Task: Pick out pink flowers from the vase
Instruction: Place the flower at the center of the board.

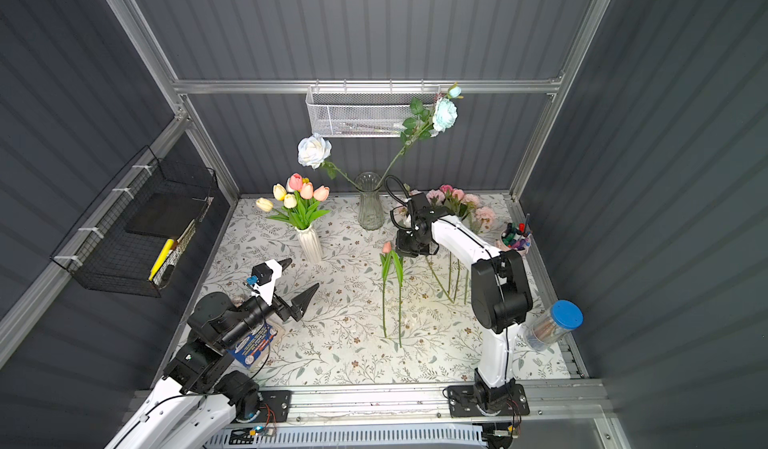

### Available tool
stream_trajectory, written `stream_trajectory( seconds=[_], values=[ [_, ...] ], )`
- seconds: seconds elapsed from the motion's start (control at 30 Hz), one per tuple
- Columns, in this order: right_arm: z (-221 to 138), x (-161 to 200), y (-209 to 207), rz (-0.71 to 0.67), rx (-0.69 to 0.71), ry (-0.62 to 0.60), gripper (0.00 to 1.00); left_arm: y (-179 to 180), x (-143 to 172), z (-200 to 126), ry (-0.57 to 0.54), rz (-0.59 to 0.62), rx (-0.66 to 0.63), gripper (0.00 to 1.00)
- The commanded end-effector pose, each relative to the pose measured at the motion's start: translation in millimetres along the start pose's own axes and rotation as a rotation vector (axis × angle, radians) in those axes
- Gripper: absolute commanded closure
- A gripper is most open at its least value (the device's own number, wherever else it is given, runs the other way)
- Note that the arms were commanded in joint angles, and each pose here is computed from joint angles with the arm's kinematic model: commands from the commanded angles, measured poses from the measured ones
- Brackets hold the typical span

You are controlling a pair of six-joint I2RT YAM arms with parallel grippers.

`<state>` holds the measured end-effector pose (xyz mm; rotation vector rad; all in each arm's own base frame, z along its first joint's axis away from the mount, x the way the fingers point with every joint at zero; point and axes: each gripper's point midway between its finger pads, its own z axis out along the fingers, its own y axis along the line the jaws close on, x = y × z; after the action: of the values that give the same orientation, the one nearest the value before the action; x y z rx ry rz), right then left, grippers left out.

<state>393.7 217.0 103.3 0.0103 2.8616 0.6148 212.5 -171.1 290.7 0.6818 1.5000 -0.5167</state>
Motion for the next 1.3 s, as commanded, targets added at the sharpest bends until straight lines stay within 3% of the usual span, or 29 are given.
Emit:
stream_trajectory(
  seconds=[0.0,0.37,0.67,0.97,1.27],
  values=[
    [15,-8,-6,0.040,0.013,-0.014,1.00,-3,-4,-2,-0.025,0.004,0.015,0.01],
    [68,-18,-16,0.073,0.024,0.010,0.98,-4,-2,-1,-0.021,0.011,0.024,0.01],
    [81,-21,-13,0.041,0.012,0.021,0.83,-5,1,1,-0.012,0.007,0.031,0.01],
    [46,-22,-18,0.021,0.078,-0.042,0.59,-6,3,-1,-0.004,0.006,0.033,0.01],
    [-24,-29,-5,-0.035,0.088,-0.207,0.57,2,-12,-17,-0.061,-0.004,-0.035,0.01]
  ],
)
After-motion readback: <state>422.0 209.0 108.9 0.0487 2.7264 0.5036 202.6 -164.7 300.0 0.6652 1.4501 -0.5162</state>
